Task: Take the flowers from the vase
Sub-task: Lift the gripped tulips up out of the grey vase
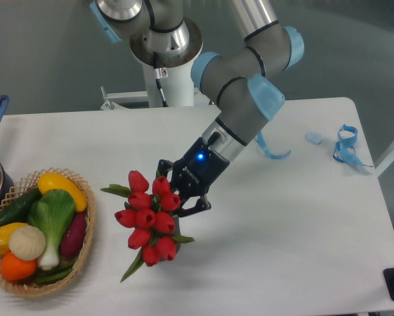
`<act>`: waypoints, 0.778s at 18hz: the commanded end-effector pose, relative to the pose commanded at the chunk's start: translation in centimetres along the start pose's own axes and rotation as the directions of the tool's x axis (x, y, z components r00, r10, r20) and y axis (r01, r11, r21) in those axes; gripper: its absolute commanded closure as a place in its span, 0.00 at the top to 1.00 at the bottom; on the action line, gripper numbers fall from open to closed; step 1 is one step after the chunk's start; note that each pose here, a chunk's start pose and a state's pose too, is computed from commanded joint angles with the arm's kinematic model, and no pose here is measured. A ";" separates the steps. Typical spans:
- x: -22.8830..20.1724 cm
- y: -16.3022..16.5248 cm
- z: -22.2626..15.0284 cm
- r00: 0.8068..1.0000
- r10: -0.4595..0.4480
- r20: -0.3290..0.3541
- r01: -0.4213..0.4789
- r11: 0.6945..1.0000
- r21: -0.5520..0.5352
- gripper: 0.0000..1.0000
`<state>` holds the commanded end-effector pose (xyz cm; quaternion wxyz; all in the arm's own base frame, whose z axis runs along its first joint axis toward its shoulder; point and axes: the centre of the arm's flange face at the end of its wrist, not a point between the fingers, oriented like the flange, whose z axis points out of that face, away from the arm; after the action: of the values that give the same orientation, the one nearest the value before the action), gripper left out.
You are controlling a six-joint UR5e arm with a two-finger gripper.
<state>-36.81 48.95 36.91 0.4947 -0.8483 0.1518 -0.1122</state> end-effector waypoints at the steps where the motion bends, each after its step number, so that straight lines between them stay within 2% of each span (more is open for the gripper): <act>1: 0.1 -0.6 -0.6 1.000 -0.004 0.010 0.004 1.000 0.003 0.27; 8: 2.2 -6.6 -3.8 0.999 -0.017 0.045 0.014 0.998 0.061 0.27; 14: 3.7 -9.7 -6.9 0.997 -0.012 0.078 0.004 0.994 0.106 0.27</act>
<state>-34.35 46.53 48.89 0.5439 -0.8254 0.1227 -0.0886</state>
